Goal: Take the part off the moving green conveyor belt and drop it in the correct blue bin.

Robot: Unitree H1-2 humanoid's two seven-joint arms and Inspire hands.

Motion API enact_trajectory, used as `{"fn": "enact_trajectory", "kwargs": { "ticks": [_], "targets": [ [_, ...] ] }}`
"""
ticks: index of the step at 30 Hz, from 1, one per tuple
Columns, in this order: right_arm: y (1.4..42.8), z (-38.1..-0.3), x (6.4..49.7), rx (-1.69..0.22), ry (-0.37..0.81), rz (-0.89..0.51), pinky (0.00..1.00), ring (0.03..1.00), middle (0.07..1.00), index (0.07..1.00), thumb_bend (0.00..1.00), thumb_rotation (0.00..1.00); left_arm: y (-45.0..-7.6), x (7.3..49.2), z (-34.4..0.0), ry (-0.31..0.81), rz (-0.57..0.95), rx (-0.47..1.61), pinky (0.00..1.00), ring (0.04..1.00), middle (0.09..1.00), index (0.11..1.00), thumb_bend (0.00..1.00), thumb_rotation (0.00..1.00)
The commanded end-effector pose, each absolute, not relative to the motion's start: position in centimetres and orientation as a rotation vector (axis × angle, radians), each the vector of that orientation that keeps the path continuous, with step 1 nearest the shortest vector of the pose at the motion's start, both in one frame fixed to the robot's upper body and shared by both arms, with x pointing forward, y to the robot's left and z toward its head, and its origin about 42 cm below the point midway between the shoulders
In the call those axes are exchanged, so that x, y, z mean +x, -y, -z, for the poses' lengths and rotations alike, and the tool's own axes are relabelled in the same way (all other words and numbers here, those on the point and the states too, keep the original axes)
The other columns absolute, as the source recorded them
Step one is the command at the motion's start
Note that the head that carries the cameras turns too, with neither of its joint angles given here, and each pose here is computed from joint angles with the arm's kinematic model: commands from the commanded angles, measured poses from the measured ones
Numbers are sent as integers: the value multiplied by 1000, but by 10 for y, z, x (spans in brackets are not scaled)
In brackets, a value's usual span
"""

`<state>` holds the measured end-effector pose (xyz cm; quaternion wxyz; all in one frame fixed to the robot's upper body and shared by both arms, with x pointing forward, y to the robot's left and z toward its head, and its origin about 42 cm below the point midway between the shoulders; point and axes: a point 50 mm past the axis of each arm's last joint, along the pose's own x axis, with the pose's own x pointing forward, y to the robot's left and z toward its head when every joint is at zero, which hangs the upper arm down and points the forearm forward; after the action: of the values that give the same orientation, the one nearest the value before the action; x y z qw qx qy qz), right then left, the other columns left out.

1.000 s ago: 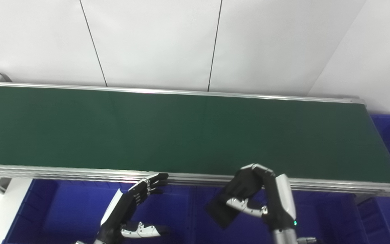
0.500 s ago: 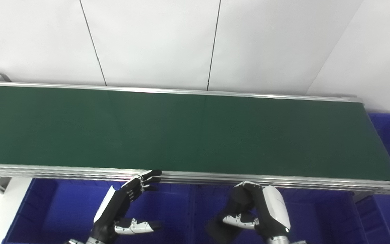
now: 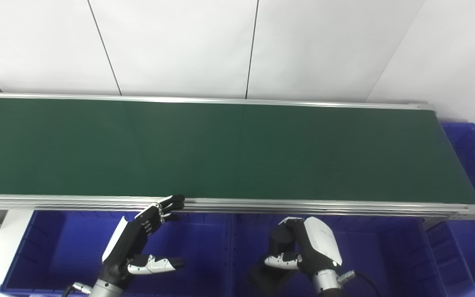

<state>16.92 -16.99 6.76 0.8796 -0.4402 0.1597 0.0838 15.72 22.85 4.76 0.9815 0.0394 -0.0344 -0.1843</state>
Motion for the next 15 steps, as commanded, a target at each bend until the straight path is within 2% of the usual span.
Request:
{"fn": "enact_trajectory", "kwargs": {
  "ticks": [1, 5, 13, 15],
  "targets": [
    [165, -83, 170, -935, -290, -151, 818, 820, 797, 737, 641, 325, -230, 160, -57, 137, 374, 76, 738, 825, 866, 793, 846, 343],
    [163, -92, 158, -924, -281, -146, 914, 871, 839, 786, 706, 408, -234, 159, -56, 132, 378, 72, 737, 819, 867, 795, 837, 345],
    [160, -100, 138, -875, -227, -80, 931, 935, 933, 889, 775, 461, -236, 159, -53, 122, 386, 58, 744, 820, 866, 795, 841, 345],
    [157, -103, 132, -858, -201, -45, 883, 938, 945, 918, 792, 483, -237, 158, -52, 119, 387, 62, 748, 821, 866, 797, 841, 350]
  ]
}}
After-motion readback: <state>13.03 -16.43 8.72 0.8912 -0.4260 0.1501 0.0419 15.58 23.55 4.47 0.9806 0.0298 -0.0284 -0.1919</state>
